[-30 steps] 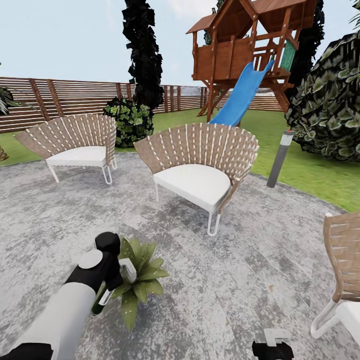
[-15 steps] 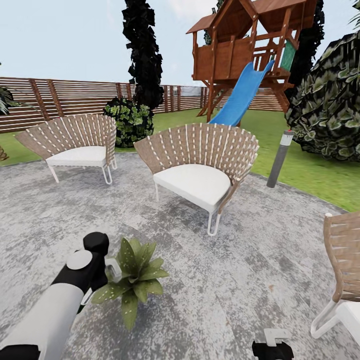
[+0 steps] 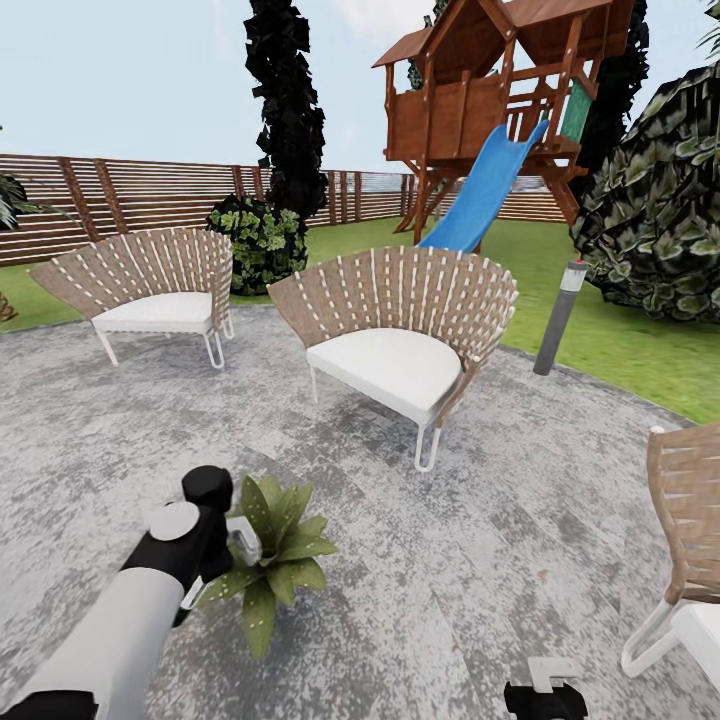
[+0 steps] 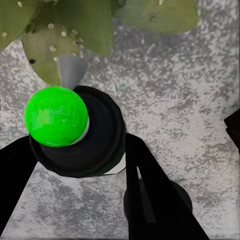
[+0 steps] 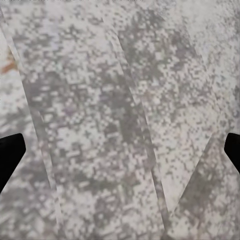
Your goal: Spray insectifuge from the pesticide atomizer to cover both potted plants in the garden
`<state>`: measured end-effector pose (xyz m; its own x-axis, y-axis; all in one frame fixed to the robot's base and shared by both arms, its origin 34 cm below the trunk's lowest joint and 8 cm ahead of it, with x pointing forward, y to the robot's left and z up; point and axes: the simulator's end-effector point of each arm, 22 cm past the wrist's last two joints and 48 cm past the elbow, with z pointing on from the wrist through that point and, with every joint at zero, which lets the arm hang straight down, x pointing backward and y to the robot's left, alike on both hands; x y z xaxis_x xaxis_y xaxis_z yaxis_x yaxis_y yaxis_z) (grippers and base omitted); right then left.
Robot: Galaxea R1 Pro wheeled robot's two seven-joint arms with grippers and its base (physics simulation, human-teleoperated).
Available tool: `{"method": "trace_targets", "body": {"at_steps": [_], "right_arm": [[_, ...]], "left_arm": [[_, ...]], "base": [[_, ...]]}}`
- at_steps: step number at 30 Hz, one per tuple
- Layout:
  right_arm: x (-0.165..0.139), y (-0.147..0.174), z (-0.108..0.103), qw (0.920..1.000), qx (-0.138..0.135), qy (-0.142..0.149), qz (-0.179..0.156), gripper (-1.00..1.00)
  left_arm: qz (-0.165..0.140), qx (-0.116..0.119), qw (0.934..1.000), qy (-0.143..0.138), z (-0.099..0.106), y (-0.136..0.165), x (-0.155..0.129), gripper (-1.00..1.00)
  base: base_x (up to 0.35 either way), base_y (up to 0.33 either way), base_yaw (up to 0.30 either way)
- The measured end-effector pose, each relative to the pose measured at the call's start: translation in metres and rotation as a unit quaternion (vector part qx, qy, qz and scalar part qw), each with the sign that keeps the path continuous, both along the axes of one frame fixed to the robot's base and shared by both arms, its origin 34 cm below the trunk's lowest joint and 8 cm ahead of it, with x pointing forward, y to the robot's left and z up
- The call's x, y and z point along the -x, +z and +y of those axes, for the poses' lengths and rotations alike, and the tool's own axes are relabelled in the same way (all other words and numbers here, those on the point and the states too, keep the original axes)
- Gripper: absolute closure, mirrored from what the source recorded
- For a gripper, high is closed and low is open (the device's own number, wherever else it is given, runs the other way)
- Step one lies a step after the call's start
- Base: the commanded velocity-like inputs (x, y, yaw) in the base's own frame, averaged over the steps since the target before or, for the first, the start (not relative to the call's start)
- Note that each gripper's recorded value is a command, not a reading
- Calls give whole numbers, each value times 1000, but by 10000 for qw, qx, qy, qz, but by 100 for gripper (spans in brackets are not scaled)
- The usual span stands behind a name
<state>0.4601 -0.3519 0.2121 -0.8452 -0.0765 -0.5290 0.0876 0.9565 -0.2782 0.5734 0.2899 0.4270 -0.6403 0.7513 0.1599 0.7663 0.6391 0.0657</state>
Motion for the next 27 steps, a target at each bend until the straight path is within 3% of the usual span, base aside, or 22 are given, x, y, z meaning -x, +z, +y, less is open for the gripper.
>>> {"method": "trace_targets", "body": {"at_steps": [7, 10, 14, 18, 22, 27], "right_arm": [[0, 0, 0, 10000, 2, 5, 1, -100], [0, 0, 0, 10000, 3, 7, 1, -100], [0, 0, 0, 10000, 3, 6, 1, -100], [0, 0, 0, 10000, 3, 6, 1, -100], [0, 0, 0, 10000, 2, 5, 1, -100], [0, 0, 0, 10000, 3, 7, 1, -100]], "left_arm": [[142, -238, 9995, 152, 40, -5, 12, 100], [348, -189, 9992, 98, 31, -22, 31, 100], [477, 125, 9987, -102, -16, -35, 43, 100], [546, 254, 9981, -152, -33, -39, 50, 100], [582, 301, 9978, -103, -29, -42, 53, 100], [884, 265, 9957, 33, -10, -64, 87, 100]], "base": [[0, 0, 0], [0, 0, 0], [0, 0, 0], [0, 0, 0], [0, 0, 0], [0, 0, 0]]}}
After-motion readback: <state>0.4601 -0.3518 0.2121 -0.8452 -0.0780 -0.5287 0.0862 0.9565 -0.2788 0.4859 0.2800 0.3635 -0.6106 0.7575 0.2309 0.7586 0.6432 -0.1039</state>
